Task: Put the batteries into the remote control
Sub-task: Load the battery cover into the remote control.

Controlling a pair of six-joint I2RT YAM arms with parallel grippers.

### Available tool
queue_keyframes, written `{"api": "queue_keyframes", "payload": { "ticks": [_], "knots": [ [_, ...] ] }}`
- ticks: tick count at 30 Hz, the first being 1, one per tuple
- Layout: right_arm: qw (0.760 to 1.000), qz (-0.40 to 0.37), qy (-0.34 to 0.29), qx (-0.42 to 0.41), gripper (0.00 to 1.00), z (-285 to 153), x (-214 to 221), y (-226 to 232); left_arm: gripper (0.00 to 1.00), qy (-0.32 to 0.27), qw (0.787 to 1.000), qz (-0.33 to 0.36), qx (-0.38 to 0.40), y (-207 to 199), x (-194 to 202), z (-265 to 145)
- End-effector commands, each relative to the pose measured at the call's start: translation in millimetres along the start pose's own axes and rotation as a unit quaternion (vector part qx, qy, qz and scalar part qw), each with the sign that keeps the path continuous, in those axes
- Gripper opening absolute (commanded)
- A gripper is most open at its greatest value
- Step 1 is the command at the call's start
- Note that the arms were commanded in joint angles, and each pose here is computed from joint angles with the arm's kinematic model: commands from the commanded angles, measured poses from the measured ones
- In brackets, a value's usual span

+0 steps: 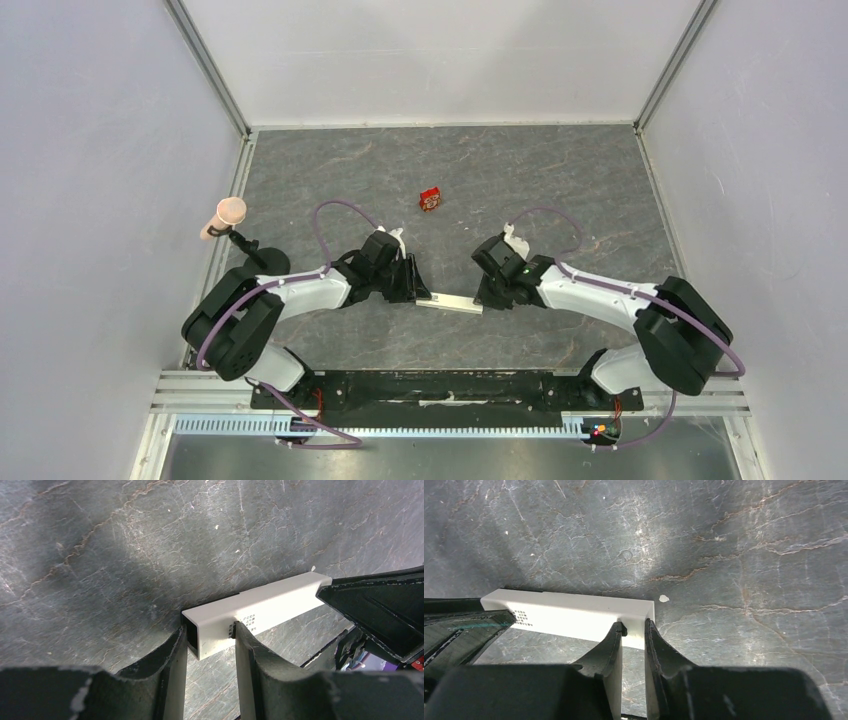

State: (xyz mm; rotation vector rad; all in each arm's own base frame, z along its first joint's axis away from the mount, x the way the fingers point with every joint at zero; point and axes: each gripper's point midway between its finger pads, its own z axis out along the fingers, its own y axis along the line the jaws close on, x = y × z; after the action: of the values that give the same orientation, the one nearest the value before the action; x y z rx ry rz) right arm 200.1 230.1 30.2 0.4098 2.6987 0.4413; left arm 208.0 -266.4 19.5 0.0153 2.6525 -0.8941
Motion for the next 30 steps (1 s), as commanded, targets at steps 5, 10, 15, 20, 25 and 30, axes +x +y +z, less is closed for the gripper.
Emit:
{"api": "queue_keyframes", "payload": {
  "ticks": [5,10,15,20,25,30],
  "knots": [
    [0.995,-0.006,0.065,-0.077,0.19,11.1,36.8,74.4,0.02,0.088,0.996,-0.002,-0.016,18.3,58.6,25.3],
    [0.995,-0.002,0.089,-0.048,0.24,24.9,50.4,62.2,0.02,0.084,0.996,0.000,-0.011,13.3,53.9,26.2],
    [0.996,-0.011,0.068,-0.049,0.37,23.1,40.6,66.7,0.02,0.077,0.997,0.004,-0.016,12.8,50.0,24.3],
    [0.997,-0.056,-0.014,-0.059,0.60,1.3,3.8,76.2,0.02,0.066,0.997,0.025,-0.034,14.8,42.2,18.1],
    [0.985,-0.097,-0.120,-0.084,0.68,-41.5,-38.2,74.8,0.08,0.041,0.997,0.062,-0.034,-0.2,21.5,2.9],
    [0.959,-0.193,-0.171,-0.119,0.72,-77.9,-54.1,69.9,0.34,-0.008,0.994,0.102,-0.024,-31.8,-16.2,-20.6]
  ]
}}
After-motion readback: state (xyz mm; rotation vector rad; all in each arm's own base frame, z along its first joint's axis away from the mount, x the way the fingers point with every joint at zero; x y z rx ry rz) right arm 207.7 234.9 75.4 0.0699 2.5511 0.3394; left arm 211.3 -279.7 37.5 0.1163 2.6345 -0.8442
